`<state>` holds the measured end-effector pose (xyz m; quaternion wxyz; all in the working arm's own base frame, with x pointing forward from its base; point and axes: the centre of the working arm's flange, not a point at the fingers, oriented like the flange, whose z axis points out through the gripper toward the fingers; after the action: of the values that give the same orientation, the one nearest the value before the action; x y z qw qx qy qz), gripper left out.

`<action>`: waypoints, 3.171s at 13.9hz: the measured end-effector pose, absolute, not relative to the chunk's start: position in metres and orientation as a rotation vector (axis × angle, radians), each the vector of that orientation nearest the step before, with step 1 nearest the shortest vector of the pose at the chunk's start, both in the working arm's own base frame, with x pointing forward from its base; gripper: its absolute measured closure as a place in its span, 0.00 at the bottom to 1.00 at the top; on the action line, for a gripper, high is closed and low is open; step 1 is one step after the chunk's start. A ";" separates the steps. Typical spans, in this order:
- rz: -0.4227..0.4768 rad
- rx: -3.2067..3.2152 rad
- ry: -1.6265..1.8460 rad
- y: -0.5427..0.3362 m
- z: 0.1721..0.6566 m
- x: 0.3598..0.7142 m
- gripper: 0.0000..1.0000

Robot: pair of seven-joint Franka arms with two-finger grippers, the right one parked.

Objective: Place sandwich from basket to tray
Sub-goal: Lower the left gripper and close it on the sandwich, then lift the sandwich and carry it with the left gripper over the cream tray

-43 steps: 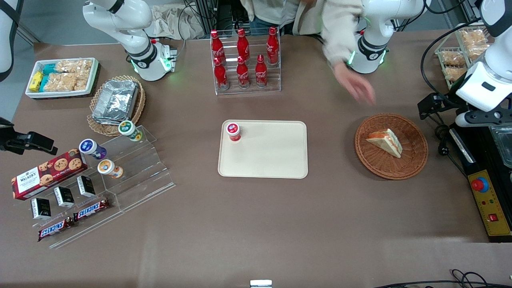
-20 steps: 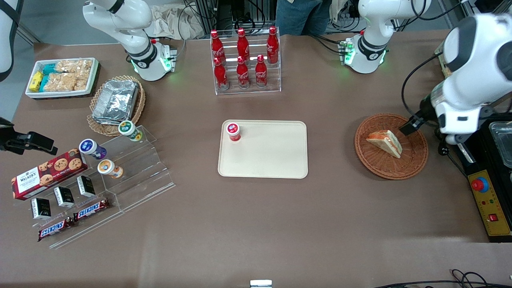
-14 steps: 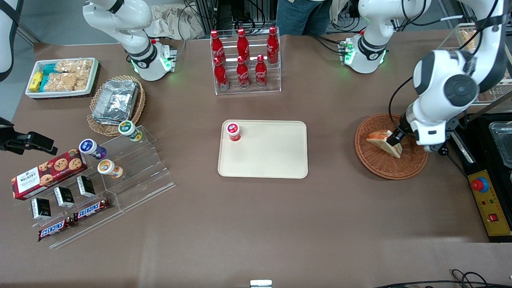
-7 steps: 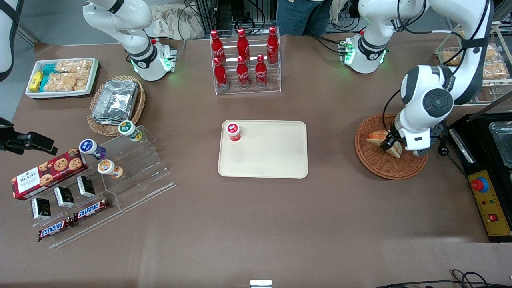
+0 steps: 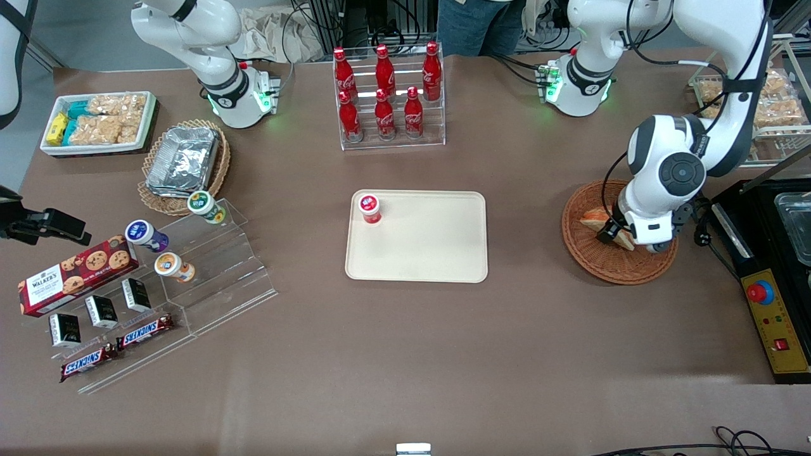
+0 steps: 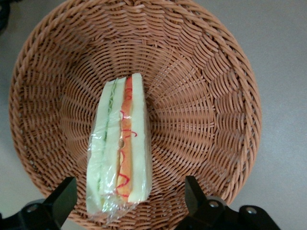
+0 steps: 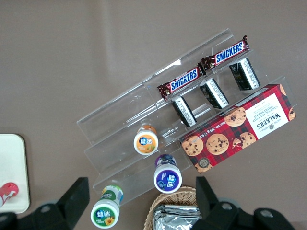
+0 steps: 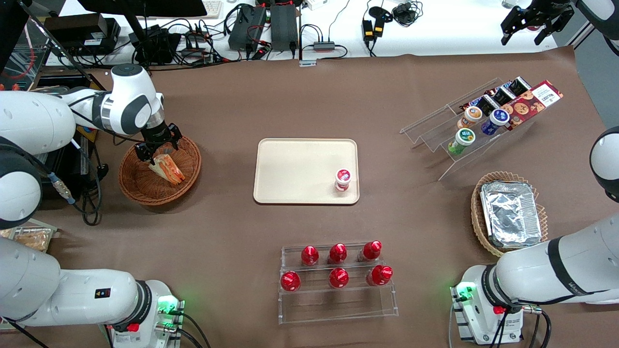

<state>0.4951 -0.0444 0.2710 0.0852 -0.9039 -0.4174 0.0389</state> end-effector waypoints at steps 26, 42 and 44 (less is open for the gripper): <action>0.103 -3.157 -0.303 -0.219 0.482 0.497 0.80; 0.170 -3.184 0.194 -0.338 0.269 0.450 0.80; 0.158 -3.180 0.185 -0.343 0.256 0.448 0.80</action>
<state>0.4479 -0.3432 0.2559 -0.0241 -0.9968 0.0579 0.0496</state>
